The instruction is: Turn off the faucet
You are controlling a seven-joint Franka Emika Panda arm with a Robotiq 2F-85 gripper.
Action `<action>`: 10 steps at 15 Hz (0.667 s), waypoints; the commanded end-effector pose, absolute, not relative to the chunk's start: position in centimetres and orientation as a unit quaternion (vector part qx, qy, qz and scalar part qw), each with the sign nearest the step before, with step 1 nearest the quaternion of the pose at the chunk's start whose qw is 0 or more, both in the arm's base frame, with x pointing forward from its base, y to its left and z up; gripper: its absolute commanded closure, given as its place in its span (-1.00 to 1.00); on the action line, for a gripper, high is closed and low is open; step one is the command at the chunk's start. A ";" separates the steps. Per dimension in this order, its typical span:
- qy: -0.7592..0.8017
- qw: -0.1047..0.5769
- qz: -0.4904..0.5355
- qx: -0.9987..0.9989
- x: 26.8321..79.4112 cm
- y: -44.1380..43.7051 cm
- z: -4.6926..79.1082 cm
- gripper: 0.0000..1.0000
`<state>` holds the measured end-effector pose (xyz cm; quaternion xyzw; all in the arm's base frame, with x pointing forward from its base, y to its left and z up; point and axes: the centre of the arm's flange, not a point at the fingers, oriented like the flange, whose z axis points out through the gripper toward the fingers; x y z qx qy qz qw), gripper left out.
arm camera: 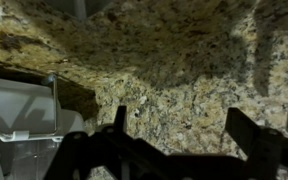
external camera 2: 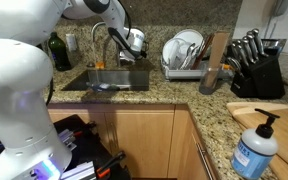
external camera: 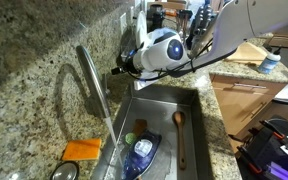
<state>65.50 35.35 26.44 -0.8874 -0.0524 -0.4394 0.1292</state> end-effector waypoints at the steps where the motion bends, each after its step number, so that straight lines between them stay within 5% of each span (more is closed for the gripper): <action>1: -0.063 0.139 -0.435 -0.888 65.7 36.0 25.0 -1.00; 10: -0.122 0.189 -0.457 -0.861 63.7 39.8 25.7 -1.00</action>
